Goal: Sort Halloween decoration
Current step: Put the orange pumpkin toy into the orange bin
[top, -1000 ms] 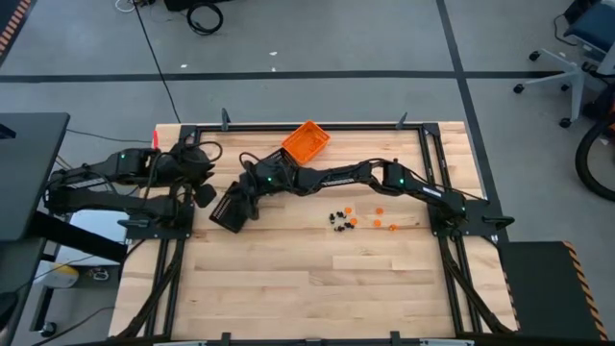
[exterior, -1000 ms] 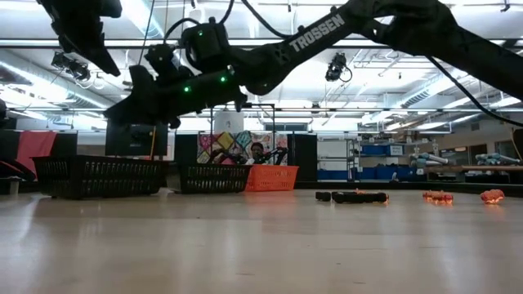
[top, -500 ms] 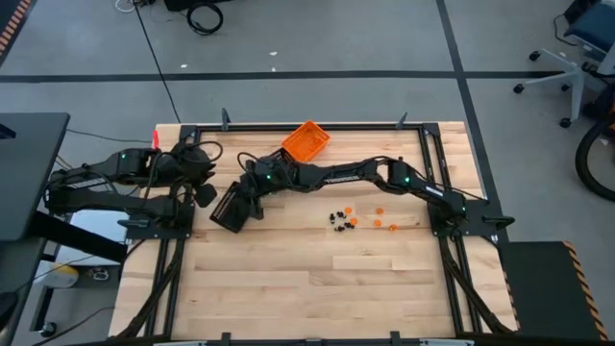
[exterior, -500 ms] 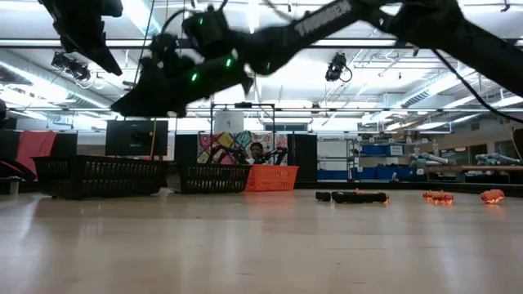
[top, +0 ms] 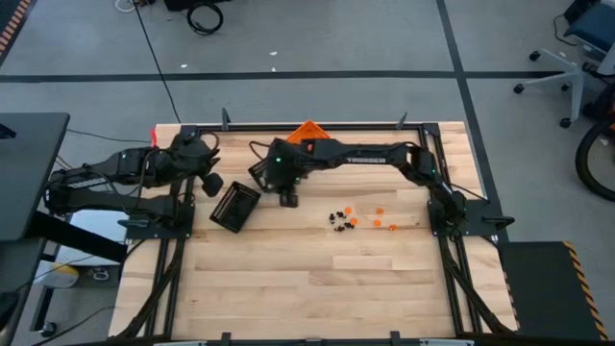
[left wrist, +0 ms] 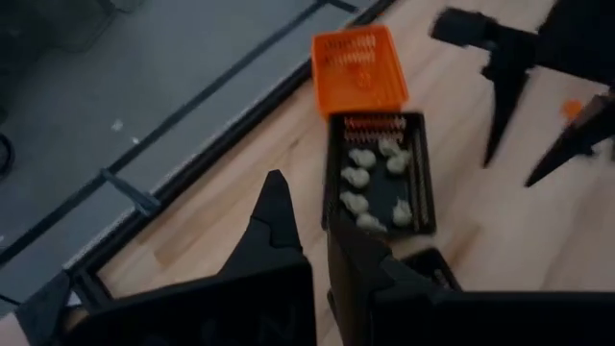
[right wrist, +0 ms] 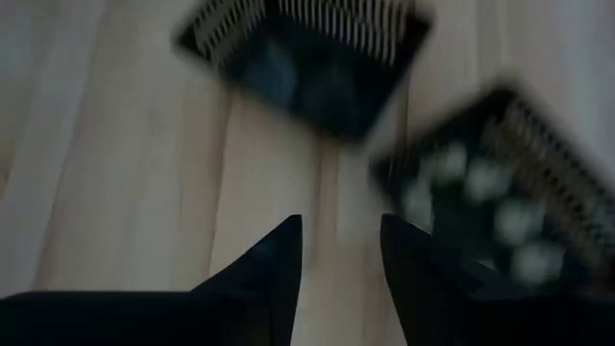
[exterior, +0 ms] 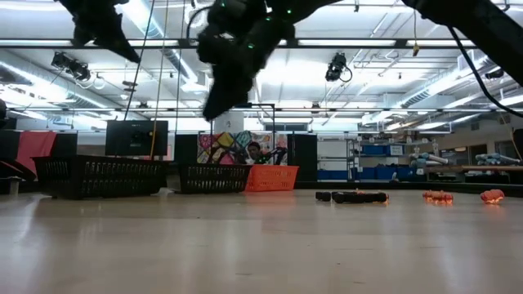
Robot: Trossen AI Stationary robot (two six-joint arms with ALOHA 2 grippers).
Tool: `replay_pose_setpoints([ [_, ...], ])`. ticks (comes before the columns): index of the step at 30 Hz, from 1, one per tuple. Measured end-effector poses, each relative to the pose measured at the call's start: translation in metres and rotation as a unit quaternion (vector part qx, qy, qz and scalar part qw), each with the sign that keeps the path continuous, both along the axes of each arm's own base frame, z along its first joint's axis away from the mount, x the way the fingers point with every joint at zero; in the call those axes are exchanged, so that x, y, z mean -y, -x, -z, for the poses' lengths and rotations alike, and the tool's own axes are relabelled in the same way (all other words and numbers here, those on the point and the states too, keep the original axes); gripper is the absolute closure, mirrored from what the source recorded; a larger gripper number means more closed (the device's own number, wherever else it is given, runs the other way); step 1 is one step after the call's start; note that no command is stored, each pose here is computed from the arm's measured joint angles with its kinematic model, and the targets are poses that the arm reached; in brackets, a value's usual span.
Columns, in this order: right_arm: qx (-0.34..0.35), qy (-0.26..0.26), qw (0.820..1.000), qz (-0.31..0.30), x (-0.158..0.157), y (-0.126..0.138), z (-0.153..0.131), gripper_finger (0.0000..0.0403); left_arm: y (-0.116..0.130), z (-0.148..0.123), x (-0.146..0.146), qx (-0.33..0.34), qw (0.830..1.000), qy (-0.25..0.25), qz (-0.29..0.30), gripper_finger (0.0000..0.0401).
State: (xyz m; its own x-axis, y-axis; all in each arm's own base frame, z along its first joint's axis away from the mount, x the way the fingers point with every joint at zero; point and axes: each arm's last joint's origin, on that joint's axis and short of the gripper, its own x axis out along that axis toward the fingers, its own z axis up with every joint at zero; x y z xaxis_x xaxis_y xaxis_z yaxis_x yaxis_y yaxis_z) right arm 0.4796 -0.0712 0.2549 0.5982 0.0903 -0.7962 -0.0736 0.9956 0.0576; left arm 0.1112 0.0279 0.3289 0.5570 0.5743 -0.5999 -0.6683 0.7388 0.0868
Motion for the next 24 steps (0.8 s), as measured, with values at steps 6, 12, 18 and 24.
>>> replay_pose_setpoints([
  [6,-0.159,-0.053,0.986,0.02,0.002,0.031,0.01,0.0256,-0.013,-0.002,-0.002,0.025,1.0,-0.01,-0.012,0.0401],
  [12,-0.299,-0.071,0.952,0.009,-0.006,0.057,0.039,0.0255,-0.039,0.001,-0.005,0.035,0.999,-0.011,-0.013,0.0401],
  [18,-0.307,-0.056,0.95,0.015,-0.025,0.091,0.042,0.0256,-0.068,0.013,-0.008,0.012,1.0,0.004,-0.004,0.0401],
  [24,-0.239,-0.032,0.969,0.055,-0.038,0.131,0.037,0.0256,-0.088,0.029,-0.009,-0.019,1.0,0.023,-0.01,0.0401],
])
